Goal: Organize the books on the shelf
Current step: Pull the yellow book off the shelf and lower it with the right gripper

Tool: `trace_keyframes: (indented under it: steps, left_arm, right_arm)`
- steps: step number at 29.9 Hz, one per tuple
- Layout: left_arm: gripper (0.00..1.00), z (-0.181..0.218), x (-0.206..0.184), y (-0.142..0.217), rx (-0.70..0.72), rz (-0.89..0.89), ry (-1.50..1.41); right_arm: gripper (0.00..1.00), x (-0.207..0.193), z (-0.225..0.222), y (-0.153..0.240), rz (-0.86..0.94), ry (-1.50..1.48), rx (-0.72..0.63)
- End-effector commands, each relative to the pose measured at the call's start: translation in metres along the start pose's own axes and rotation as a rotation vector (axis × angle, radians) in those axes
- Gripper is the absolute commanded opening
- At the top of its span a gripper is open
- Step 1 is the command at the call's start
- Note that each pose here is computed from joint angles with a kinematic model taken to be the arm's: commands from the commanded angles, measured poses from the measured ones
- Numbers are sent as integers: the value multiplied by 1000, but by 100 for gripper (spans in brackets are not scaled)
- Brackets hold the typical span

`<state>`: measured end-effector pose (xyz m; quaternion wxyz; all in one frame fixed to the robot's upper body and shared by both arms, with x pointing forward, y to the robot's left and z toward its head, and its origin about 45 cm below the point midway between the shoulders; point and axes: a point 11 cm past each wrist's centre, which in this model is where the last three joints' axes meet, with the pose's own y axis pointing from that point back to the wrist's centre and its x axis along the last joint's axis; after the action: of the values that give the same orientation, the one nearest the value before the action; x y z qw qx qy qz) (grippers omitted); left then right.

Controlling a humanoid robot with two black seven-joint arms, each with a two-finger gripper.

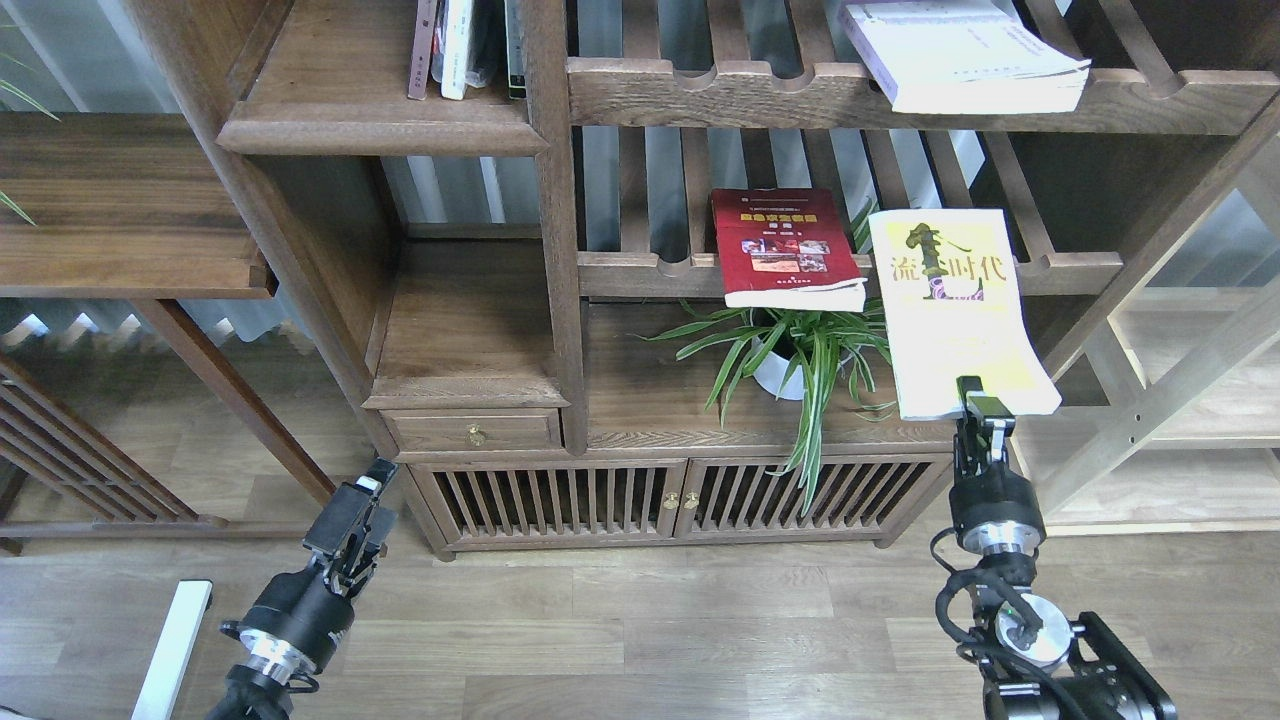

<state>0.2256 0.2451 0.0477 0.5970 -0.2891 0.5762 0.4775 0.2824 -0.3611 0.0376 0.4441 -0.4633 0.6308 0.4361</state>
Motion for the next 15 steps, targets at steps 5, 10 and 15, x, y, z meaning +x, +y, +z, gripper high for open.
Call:
trace_keyframes:
  steps: [5,10,15]
  left_arm:
    - [99,-2,1,0,6,3,0]
    - [99,-2,2,0,6,6,1]
    - [99,-3,2,0,9,6,1]
  right_arm:
    - [3,17,-4,18,47,6,7]
    - [3,31,-7,33,86,13,8]
    - [3,49,-10,55,136,18,10]
